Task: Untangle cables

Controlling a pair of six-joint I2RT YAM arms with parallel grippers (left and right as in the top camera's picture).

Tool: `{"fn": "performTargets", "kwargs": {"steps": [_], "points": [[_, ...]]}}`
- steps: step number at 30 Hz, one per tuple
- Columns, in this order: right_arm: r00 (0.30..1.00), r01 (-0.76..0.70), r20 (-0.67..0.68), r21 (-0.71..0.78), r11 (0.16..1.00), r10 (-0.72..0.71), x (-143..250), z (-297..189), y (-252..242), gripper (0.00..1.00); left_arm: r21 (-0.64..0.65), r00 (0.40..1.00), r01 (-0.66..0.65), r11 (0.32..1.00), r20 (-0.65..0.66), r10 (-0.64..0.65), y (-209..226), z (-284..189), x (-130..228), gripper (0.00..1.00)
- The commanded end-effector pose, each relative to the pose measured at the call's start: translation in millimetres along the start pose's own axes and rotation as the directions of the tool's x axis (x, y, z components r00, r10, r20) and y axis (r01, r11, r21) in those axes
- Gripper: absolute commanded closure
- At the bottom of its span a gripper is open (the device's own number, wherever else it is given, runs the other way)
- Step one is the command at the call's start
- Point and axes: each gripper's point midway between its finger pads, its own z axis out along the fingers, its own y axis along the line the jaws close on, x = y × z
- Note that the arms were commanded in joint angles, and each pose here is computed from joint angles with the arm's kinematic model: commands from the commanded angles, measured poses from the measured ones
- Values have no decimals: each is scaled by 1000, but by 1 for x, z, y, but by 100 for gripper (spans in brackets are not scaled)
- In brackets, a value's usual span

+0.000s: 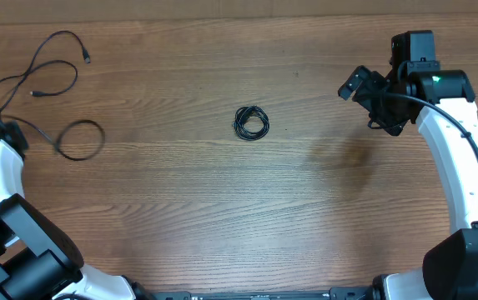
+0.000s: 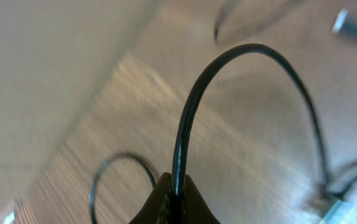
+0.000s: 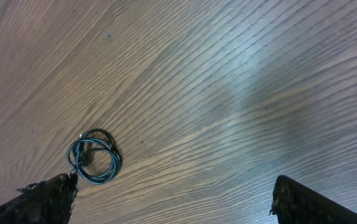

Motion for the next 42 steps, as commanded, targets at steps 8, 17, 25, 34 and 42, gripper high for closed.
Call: {"fn": "performTargets", "kwargs": {"steps": [8, 17, 25, 34, 42], "points": [[1000, 6, -6, -27, 1000, -7, 1, -2, 5, 0, 60, 924, -308, 950, 258, 283, -42, -49, -93, 96], [1000, 6, -11, -23, 1000, -6, 2, -2, 4, 0, -19, 894, -436, 900, 108, 435, -46, -6, -61, 96], [1000, 3, -12, -23, 1000, -4, 3, -1, 5, 0, 43, 980, -191, 981, 57, 188, -27, 13, -43, 95], [1000, 23, -14, -33, 999, -23, 7, 0, 12, 0, 174, 979, -199, 965, 82, 187, -44, 17, -35, 91], [1000, 23, -13, -34, 999, -24, 7, 0, 12, 0, 122, 904, -386, 915, 249, 348, -56, 15, -69, 96]]}}
